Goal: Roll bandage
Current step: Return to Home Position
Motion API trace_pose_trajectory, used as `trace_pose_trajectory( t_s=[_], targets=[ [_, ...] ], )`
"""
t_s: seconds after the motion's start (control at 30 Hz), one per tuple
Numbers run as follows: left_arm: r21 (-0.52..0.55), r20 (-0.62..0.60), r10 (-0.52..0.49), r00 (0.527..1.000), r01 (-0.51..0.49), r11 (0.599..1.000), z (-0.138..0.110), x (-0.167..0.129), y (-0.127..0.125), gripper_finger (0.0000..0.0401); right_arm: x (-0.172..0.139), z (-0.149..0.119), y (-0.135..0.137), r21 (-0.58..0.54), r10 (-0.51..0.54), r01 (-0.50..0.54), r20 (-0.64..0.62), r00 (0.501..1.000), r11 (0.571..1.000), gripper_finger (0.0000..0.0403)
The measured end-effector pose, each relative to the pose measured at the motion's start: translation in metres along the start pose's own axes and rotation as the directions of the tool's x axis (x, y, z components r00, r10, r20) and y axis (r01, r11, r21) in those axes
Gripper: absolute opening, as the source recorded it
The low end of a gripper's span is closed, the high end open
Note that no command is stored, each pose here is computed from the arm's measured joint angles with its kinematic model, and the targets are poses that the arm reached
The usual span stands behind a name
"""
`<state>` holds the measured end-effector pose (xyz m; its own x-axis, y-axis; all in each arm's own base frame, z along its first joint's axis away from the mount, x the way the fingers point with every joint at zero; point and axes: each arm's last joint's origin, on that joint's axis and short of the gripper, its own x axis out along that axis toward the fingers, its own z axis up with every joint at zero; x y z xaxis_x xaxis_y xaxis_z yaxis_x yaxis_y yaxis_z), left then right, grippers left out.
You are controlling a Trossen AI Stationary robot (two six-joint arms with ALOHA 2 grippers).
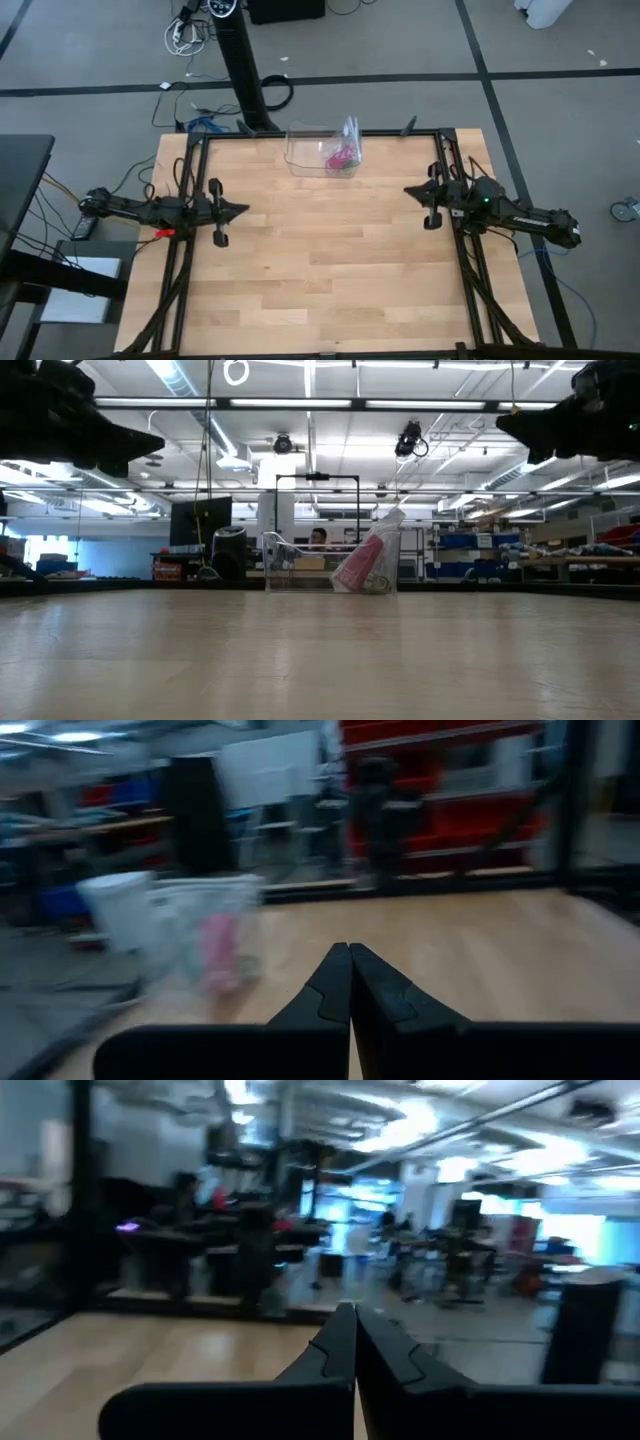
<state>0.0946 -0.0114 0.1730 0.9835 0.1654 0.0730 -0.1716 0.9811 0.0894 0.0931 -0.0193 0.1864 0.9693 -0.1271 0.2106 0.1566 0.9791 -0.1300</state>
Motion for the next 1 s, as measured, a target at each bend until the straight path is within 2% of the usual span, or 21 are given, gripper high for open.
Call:
trace_pose_trajectory(
  t_s=[0.1, 0.3, 0.4, 0.77, 0.87, 1.0],
  targets=[
    [0.007, -0.007, 0.068, 0.998, -0.068, 0.998, 0.000, 0.000, 0.002, 0.0005, 0.000, 0.001, -0.002, -0.017, -0.062, 0.062, 0.009, 0.998, 0.998, 0.0000],
    [-0.024, -0.025, 0.067, 0.997, -0.067, 0.997, -0.002, 0.001, 0.001, 0.0005, -0.001, -0.011, -0.003, -0.010, -0.121, 0.121, -0.119, 0.985, 0.993, 0.0000],
    [-0.041, -0.027, 0.063, 0.998, -0.064, 0.997, -0.002, 0.001, 0.001, 0.0005, -0.002, -0.018, -0.002, -0.001, -0.116, 0.118, -0.198, 0.973, 0.993, 0.0000],
    [0.015, -0.127, 0.060, 0.990, -0.058, 0.998, -0.011, 0.007, -0.002, 0.0005, 0.002, -0.027, -0.001, 0.027, -0.100, 0.113, -0.288, 0.952, 0.993, 0.0015],
    [0.029, -0.153, 0.070, 0.986, -0.066, 0.997, -0.014, 0.008, -0.002, 0.0005, 0.003, -0.030, -0.001, 0.084, -0.097, 0.130, -0.314, 0.944, 0.988, 0.0013],
    [0.022, -0.123, 0.060, 0.991, -0.057, 0.998, -0.010, 0.009, -0.003, 0.0005, 0.004, -0.032, -0.001, 0.112, -0.093, 0.139, -0.340, 0.936, 0.984, 0.0011]
  ],
)
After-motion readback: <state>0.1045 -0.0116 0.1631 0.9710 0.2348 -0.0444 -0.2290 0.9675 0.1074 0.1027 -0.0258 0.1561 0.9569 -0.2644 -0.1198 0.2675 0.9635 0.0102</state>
